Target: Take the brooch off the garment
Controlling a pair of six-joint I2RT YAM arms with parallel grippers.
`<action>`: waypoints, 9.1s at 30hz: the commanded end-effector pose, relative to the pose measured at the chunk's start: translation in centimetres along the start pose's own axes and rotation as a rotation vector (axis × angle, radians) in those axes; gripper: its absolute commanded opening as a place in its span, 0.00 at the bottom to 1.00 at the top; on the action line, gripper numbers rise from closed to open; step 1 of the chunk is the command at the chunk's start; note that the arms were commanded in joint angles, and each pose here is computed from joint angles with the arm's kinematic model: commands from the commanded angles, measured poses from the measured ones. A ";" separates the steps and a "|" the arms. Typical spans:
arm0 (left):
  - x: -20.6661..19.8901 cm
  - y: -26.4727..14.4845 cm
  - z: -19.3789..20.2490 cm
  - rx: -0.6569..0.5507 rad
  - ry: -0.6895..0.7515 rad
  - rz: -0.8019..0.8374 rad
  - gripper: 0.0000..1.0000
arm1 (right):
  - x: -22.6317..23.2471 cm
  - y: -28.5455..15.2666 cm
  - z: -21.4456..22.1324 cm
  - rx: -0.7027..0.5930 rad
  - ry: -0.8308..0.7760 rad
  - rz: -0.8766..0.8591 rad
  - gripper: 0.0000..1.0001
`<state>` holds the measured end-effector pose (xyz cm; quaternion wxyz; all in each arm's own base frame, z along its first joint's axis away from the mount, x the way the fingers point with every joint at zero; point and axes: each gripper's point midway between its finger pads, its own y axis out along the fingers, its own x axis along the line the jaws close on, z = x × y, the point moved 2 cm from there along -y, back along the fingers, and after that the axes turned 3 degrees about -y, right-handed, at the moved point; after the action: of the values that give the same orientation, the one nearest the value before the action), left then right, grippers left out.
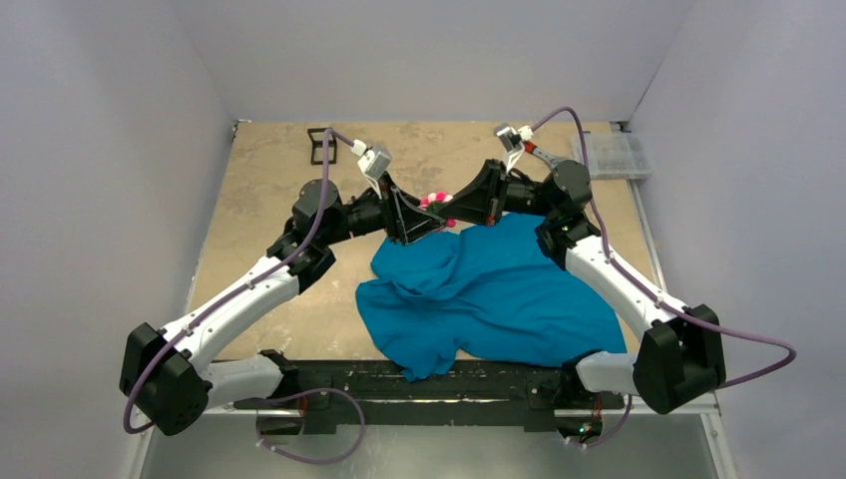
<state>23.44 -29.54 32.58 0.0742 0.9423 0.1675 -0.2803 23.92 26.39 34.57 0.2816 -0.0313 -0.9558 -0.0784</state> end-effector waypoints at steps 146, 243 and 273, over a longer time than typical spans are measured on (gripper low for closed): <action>0.1 2.7 -3.0 -0.004 -0.220 0.164 0.24 | 3.6 -0.1 1.6 0.128 -0.273 -0.189 0.00; -5.8 -1.7 -1.0 0.134 0.622 0.408 0.46 | 1.5 -1.2 3.1 0.205 -0.218 -0.107 0.00; -2.9 -3.3 -2.3 0.174 0.545 0.260 0.58 | 2.2 -0.8 1.0 0.154 -0.417 -0.080 0.00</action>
<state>21.83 -26.27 34.75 -0.0092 0.9963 0.0604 -0.0603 21.97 25.86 31.73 0.1484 0.0133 -0.9888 0.0124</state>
